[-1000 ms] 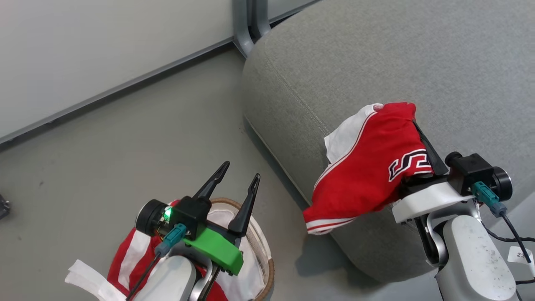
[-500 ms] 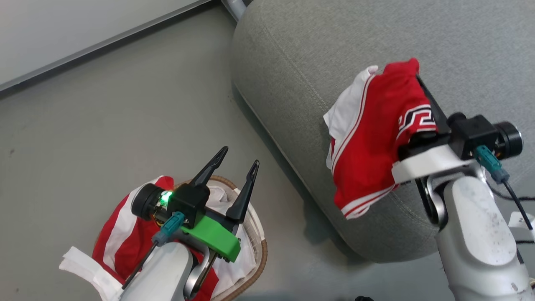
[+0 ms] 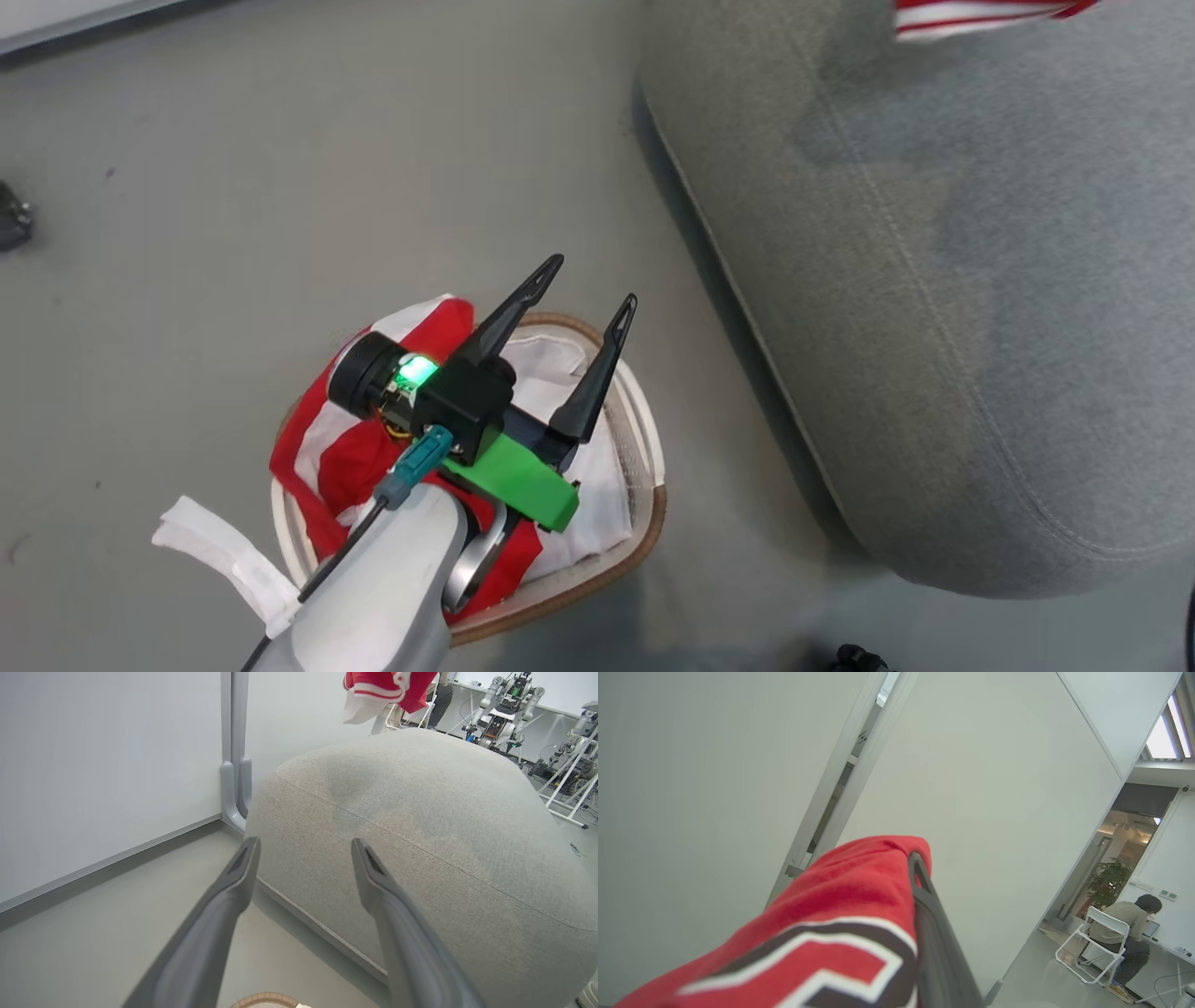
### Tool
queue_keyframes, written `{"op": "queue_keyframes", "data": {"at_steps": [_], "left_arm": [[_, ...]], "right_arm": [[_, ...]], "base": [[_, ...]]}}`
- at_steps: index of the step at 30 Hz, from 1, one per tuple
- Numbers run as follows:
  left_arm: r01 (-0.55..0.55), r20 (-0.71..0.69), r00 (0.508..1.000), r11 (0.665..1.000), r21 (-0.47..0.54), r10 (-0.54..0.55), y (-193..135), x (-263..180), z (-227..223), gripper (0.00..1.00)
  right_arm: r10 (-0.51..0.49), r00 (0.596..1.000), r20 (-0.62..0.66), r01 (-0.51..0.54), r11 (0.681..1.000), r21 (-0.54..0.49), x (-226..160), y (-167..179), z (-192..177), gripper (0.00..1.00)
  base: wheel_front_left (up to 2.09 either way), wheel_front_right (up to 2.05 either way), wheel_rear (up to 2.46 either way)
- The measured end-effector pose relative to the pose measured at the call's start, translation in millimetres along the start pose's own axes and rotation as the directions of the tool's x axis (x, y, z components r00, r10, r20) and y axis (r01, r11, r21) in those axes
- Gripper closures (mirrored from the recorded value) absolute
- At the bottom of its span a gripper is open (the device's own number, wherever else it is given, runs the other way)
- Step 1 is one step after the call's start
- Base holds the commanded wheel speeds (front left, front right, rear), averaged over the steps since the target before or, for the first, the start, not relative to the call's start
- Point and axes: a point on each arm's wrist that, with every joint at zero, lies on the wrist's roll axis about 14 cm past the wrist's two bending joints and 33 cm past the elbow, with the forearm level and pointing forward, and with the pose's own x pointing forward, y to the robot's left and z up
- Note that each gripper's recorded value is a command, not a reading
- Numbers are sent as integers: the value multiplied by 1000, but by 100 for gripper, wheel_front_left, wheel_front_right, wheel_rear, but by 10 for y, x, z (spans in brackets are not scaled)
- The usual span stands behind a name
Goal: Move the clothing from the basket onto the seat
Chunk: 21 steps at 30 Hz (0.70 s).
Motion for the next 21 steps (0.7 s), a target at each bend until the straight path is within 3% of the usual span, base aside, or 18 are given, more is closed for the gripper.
{"op": "queue_keyframes", "data": {"at_steps": [5,9,15,21], "left_arm": [[-65,-6,998,998,-2,65,256,-94,-71,0],[-108,-32,994,994,-6,108,449,-155,-222,0],[-158,-71,985,987,-32,156,686,-209,-489,0],[-189,-121,976,980,-58,181,813,-278,-767,0]], "right_arm": [[-82,997,-13,80,994,-79,260,-353,-248,100],[-92,989,-117,81,992,-97,271,-306,-769,100],[-40,945,-326,16,997,-77,74,105,-1731,100],[64,877,-476,-85,996,-23,-294,713,-2405,100]], "base": [[0,0,0],[0,0,0],[0,0,0],[0,0,0]]}}
